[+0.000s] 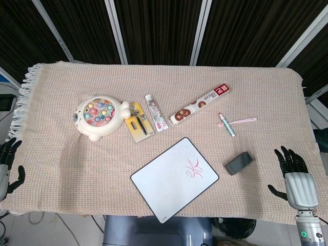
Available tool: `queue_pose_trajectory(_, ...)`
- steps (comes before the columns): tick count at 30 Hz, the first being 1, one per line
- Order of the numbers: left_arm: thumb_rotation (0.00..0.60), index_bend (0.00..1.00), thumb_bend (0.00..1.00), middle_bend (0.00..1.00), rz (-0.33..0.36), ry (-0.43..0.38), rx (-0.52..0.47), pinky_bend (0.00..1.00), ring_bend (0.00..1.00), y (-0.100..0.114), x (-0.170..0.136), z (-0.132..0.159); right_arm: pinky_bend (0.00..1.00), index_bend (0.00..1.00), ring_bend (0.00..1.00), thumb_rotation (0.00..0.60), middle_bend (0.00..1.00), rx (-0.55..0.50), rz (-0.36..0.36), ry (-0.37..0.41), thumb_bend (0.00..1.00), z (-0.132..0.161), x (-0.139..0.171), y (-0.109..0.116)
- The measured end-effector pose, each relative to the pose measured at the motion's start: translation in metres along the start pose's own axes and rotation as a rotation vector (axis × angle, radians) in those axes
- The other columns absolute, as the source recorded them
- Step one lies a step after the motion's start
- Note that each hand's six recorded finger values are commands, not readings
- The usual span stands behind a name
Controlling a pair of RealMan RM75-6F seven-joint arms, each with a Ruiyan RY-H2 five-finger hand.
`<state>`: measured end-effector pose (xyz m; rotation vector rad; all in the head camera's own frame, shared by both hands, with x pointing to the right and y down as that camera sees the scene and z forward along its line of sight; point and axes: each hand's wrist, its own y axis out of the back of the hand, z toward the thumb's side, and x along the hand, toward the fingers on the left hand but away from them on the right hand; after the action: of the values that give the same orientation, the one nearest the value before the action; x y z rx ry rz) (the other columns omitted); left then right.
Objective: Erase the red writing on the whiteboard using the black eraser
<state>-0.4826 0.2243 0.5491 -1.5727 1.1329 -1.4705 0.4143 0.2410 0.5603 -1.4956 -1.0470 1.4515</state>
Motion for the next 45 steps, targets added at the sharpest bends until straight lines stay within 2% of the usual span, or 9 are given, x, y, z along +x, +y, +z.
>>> queue_pose_trajectory(19, 0.600, 0.05, 0.60, 0.00, -0.001, -0.001, 0.004, 0.05, 0.03, 0.000, 0.000, 0.000, 0.12, 0.00, 0.00, 0.600, 0.00, -0.005, 0.008, 0.008, 0.06, -0.001, -0.001, 0.000)
queue_pose_trajectory(28, 0.600, 0.05, 0.60, 0.00, -0.004, 0.000, 0.003, 0.05, 0.03, -0.001, 0.000, 0.000, 0.12, 0.00, 0.00, 0.600, 0.00, -0.018, 0.031, 0.045, 0.06, -0.001, -0.003, -0.003)
queue_pose_trajectory(38, 0.600, 0.05, 0.60, 0.00, -0.001, 0.002, -0.004, 0.05, 0.03, -0.001, 0.000, 0.001, 0.12, 0.00, 0.00, 0.600, 0.01, -0.095, 0.121, 0.160, 0.06, 0.002, -0.008, -0.017)
queue_pose_trajectory(45, 0.600, 0.05, 0.60, 0.00, 0.000, -0.003, 0.001, 0.05, 0.03, -0.002, 0.000, 0.003, 0.12, 0.00, 0.07, 0.600, 0.09, -0.047, 0.189, 0.268, 0.08, -0.006, -0.028, -0.032)
